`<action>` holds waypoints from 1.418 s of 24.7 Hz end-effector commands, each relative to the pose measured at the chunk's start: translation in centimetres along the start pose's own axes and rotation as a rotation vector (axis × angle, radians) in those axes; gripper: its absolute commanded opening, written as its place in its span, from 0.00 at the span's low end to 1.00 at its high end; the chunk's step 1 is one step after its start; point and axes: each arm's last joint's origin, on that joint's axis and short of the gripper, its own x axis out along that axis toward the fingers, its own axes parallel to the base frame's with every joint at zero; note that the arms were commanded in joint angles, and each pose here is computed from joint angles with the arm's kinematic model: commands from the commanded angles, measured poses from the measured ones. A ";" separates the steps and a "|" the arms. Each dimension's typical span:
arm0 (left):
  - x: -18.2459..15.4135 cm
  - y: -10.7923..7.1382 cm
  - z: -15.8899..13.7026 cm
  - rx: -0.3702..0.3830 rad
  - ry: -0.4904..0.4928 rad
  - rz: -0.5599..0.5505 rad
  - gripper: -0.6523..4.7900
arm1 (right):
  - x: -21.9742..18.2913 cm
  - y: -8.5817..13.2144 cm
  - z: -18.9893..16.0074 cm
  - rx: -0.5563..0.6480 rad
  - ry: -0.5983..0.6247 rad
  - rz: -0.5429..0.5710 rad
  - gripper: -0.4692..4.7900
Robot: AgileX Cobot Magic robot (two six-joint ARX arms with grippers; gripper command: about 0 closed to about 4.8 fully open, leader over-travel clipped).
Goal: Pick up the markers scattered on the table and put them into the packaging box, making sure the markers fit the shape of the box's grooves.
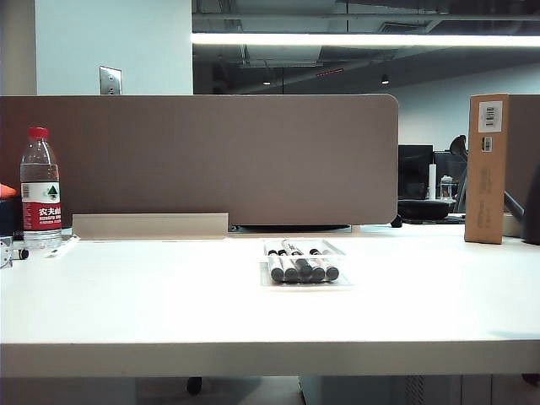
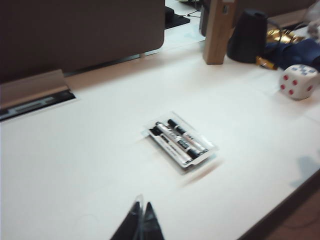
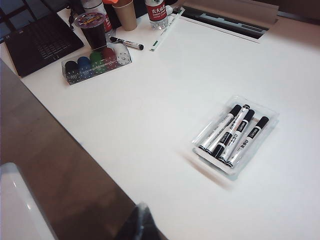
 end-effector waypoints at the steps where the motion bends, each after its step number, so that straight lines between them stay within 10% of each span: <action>1: -0.2 0.6 0.1 0.025 -0.031 0.120 0.11 | -0.2 0.1 0.2 -0.009 -0.016 -0.003 0.08; 9: -1.0 1.8 -5.4 0.050 -0.282 0.407 0.11 | -0.2 0.1 0.2 -0.009 -0.017 -0.003 0.08; 23: 5.2 3.6 -18.7 -0.192 -0.223 0.552 0.11 | -0.2 0.1 0.2 -0.009 -0.017 -0.003 0.08; 35: 5.0 3.8 -18.8 -0.147 -0.195 0.655 0.11 | -0.2 0.1 0.2 -0.009 -0.017 -0.003 0.08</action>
